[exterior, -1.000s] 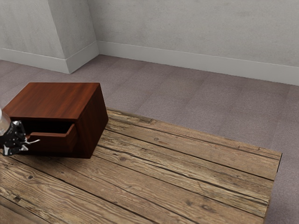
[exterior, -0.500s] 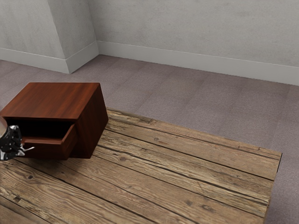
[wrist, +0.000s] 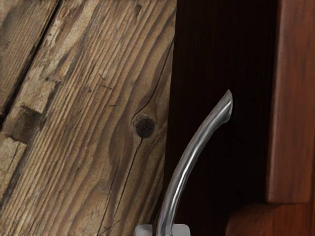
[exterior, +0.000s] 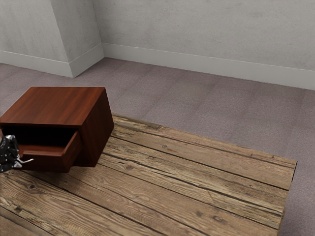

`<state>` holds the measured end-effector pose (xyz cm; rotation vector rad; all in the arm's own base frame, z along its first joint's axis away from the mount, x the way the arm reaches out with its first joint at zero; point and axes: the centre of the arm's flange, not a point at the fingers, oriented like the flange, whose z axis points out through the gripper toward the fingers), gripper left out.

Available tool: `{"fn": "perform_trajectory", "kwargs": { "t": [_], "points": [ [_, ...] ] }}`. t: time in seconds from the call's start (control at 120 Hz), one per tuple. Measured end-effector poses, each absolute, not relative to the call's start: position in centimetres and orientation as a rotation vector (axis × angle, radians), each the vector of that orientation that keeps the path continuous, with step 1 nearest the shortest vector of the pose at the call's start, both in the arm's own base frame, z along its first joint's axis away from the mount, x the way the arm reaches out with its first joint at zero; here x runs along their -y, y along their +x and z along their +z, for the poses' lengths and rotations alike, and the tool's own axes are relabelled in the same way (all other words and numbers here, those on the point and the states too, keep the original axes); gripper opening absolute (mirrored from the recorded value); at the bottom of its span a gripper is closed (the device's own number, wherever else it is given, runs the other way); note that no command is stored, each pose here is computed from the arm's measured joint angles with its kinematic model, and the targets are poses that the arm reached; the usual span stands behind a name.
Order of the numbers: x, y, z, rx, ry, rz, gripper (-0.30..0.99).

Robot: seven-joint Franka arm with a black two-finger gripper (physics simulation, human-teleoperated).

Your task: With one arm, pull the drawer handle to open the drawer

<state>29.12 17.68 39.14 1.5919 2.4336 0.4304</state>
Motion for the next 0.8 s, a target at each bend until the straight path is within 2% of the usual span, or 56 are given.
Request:
{"fn": "perform_trajectory", "kwargs": {
  "t": [0.8],
  "points": [
    [-17.1, 27.1, 39.3, -2.494, 1.611, 0.296, -0.09]
  ]
}}
